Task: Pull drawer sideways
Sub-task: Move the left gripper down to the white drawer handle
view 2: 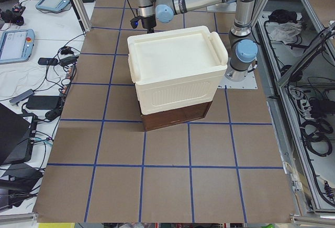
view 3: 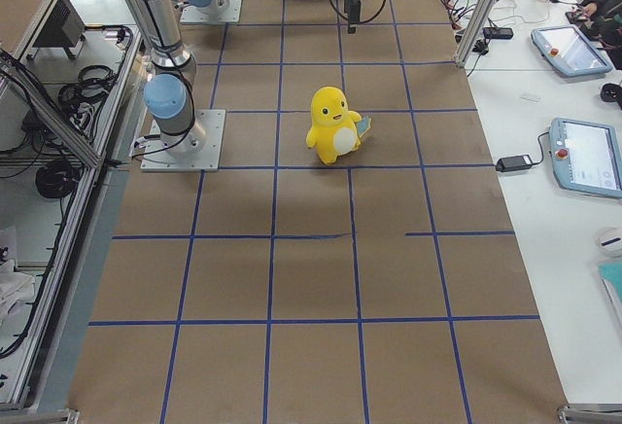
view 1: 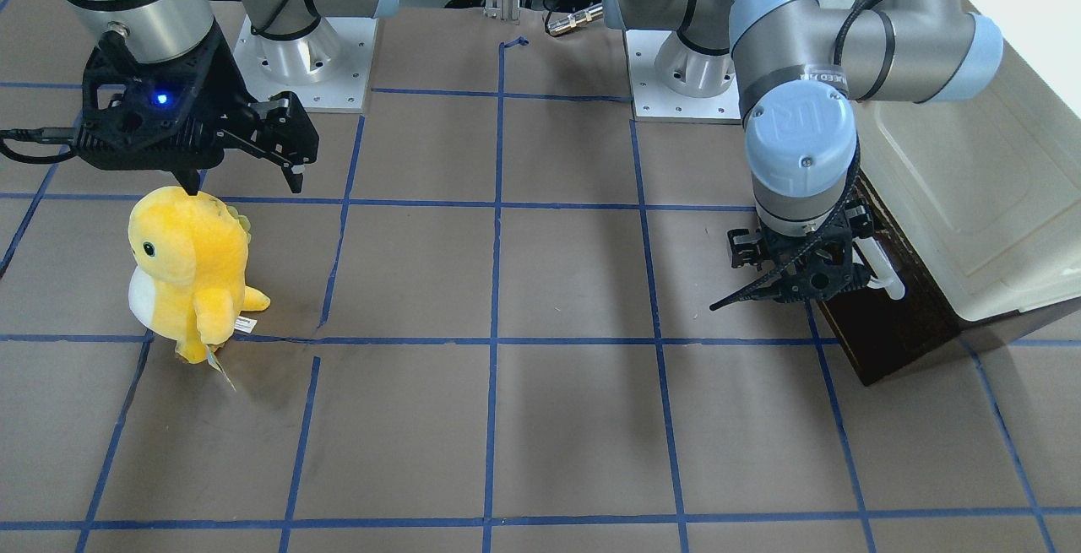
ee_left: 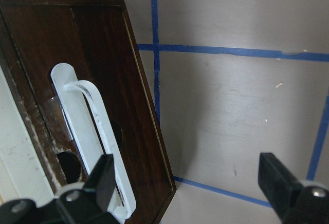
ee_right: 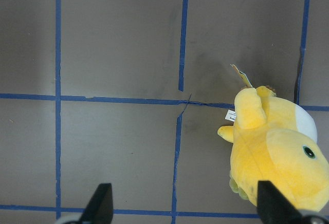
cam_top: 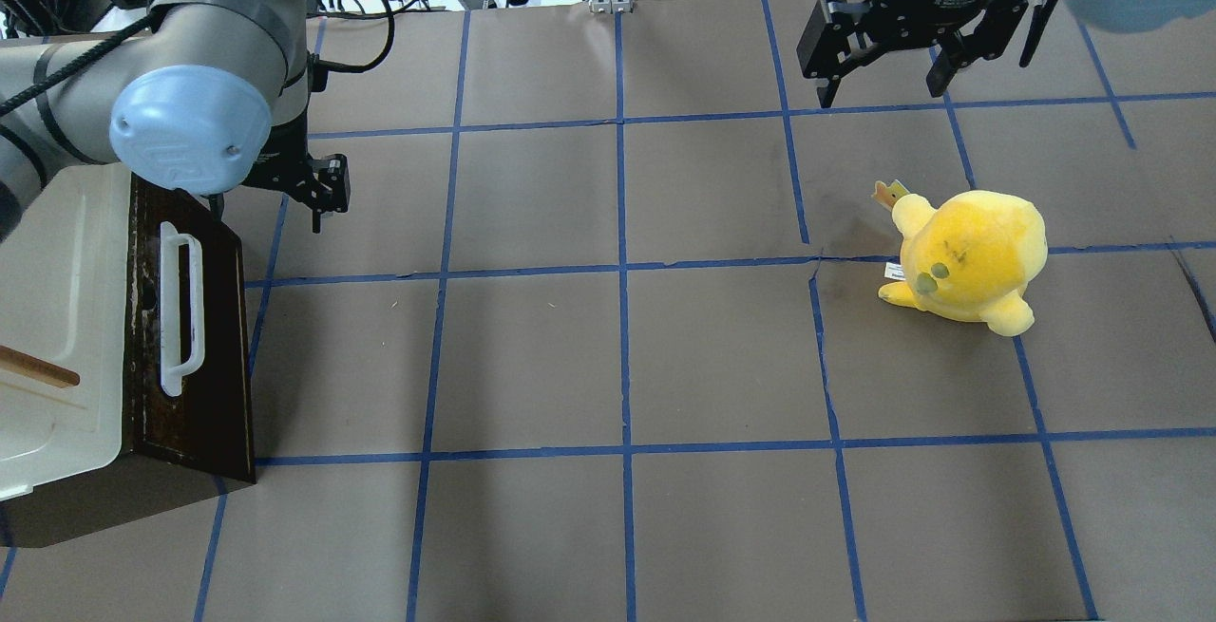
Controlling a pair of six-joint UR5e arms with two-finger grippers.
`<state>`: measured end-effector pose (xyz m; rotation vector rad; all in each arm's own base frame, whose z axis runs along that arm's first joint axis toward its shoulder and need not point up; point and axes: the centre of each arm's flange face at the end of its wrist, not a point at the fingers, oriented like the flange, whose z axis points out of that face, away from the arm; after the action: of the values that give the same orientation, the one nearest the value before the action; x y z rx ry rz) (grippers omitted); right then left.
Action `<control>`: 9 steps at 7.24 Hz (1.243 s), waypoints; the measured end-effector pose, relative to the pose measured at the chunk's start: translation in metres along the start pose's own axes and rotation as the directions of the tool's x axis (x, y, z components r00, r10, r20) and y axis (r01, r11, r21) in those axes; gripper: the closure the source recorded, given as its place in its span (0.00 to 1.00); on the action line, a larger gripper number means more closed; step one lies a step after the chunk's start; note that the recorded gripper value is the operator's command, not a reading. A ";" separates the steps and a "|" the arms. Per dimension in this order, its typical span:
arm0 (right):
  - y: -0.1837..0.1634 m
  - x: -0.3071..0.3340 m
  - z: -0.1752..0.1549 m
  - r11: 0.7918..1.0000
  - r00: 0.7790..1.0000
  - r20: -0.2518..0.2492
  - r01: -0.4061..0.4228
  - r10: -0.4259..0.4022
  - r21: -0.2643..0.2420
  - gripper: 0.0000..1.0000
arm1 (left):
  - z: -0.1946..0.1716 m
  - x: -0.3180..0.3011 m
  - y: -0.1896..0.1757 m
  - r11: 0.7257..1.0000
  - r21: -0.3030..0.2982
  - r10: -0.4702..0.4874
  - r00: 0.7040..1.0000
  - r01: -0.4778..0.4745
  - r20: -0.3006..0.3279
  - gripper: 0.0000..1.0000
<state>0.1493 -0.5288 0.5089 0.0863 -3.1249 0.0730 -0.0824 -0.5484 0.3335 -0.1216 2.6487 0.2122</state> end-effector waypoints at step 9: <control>0.000 0.000 0.000 1.000 1.000 0.001 0.000 0.000 0.000 0.00 | 0.060 0.005 -0.007 0.997 -0.081 0.014 0.971 0.005 0.240 0.22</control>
<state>0.1493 -0.5288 0.5089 0.0859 -3.1258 0.0730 -0.0588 -0.5447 0.2773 -0.1090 2.3996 0.3153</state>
